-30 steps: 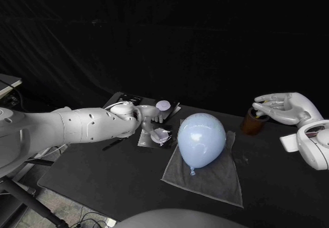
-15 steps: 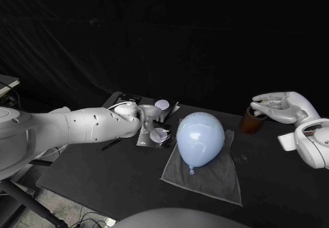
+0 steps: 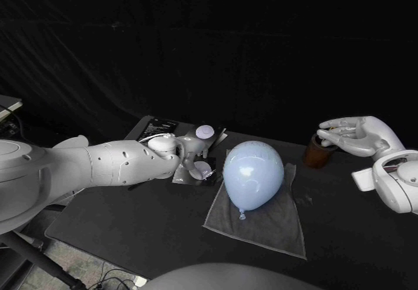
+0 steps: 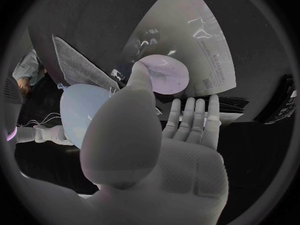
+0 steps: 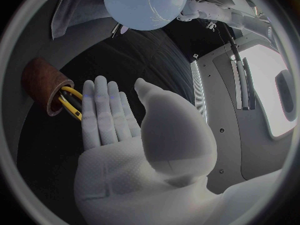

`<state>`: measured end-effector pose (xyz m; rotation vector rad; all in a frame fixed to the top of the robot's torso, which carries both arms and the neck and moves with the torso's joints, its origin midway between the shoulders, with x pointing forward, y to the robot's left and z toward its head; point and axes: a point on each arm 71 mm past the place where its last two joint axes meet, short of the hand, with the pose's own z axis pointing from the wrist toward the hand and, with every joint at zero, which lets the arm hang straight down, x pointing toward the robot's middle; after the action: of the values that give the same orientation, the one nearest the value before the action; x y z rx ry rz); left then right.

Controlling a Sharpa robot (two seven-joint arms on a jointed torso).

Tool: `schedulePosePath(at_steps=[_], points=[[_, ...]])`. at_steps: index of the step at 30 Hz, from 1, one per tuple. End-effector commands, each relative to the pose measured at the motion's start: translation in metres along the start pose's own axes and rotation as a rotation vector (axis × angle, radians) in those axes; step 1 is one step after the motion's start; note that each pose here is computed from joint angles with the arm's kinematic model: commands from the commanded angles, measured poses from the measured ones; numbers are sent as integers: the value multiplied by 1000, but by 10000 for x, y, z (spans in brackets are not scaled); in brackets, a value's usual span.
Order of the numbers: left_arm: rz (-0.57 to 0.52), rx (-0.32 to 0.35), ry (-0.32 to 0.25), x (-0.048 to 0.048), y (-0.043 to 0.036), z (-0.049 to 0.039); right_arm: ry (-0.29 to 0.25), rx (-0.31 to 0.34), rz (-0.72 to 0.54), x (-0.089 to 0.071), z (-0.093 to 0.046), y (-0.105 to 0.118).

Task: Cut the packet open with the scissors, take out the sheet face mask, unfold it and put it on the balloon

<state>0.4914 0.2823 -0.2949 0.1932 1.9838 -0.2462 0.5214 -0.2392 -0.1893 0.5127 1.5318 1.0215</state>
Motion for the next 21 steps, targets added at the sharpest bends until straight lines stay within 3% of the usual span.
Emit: schedulePosePath(at_steps=[1,12,21], points=[[37,-21,53,117,23,-17,15,-3,-3,17,-5,-3],[41,-20,81,160,46,-58,22,0,0,35,-17,-19],[23,-1,68,155,42,-74,26,-1,1,46,-16,-17]])
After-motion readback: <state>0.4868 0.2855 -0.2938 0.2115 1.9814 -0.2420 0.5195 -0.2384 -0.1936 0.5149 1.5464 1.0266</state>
